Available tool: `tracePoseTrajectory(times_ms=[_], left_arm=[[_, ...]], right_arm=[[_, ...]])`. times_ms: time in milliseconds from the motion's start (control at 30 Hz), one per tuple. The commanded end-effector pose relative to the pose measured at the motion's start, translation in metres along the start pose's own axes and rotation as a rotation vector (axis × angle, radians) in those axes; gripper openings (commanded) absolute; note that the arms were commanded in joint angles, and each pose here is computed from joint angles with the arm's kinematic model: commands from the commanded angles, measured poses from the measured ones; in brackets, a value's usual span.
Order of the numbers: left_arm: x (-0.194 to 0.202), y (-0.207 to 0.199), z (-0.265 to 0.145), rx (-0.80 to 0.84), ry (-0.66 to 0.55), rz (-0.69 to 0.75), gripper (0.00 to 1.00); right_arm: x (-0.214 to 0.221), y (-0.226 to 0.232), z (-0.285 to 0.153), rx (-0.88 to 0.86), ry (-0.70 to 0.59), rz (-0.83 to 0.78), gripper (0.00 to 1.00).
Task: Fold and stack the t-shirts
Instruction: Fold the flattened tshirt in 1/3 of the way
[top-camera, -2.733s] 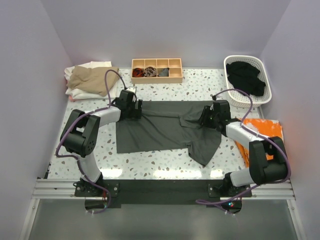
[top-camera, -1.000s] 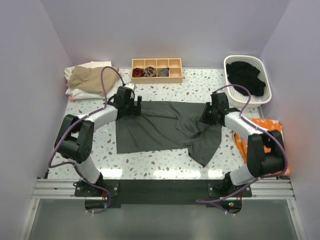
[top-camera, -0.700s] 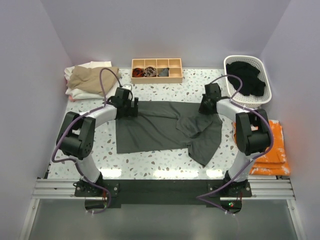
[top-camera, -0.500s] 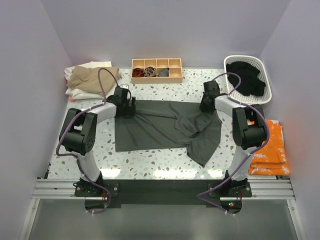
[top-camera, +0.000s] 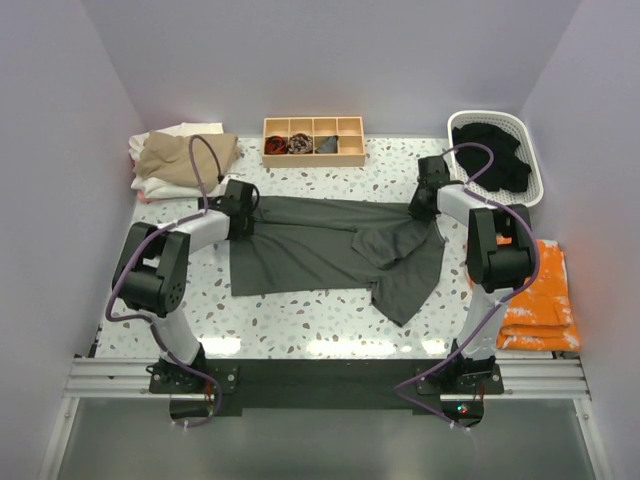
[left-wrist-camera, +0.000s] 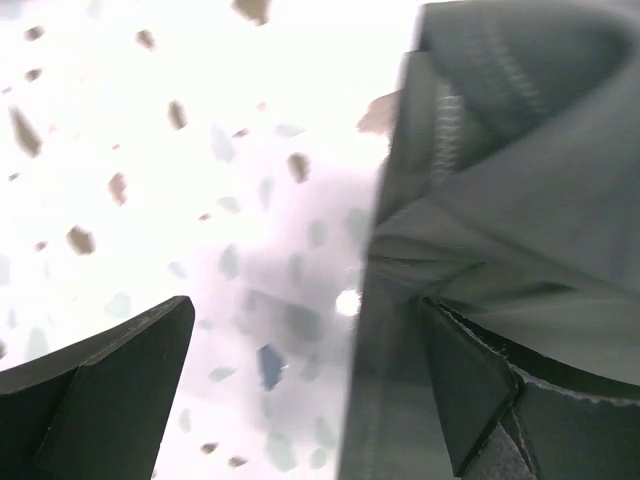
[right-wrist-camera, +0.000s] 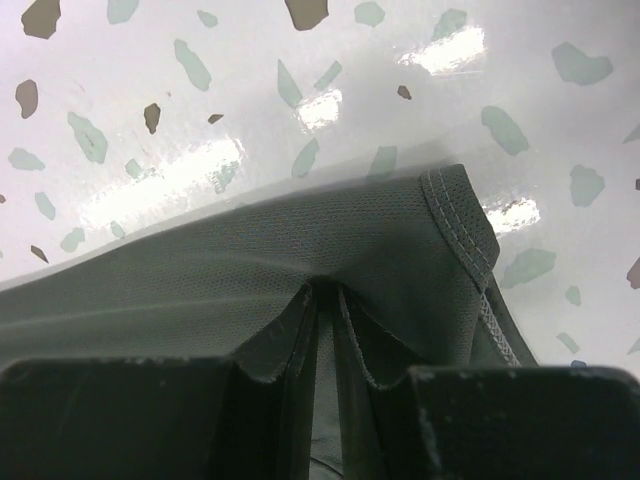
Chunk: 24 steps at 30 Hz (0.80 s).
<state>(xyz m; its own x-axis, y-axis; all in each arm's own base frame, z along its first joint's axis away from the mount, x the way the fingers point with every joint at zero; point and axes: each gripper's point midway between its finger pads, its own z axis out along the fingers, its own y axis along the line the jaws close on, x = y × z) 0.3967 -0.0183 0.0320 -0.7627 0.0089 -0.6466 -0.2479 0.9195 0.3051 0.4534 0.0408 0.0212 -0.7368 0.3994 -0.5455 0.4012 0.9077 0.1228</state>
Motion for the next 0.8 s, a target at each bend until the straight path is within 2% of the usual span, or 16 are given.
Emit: tracePoseTrajectory(times_ms=[0,133,533,633,767], left_arm=[[-0.004,0.039,-0.015,-0.15,-0.039,-0.063,1.0],[-0.003,0.047,-0.02,-0.176,-0.068,-0.088,1.0],[-0.027,-0.03,-0.016,0.238,-0.157,-0.071,1.0],[-0.027,-0.038,-0.012,0.269,-0.16,-0.051,1.0],[-0.045,-0.04,-0.017,0.289,-0.22,-0.066,1.0]], right_arm=[[-0.002,-0.022,-0.004,0.064,-0.03,-0.019,0.19],[-0.007,-0.012,-0.016,-0.004,-0.056,-0.02,0.21],[0.013,-0.005,-0.007,-0.062,0.001,-0.026,0.23],[0.016,-0.002,-0.005,-0.076,0.012,-0.03,0.23],[0.019,-0.001,-0.003,-0.084,0.023,-0.031,0.24]])
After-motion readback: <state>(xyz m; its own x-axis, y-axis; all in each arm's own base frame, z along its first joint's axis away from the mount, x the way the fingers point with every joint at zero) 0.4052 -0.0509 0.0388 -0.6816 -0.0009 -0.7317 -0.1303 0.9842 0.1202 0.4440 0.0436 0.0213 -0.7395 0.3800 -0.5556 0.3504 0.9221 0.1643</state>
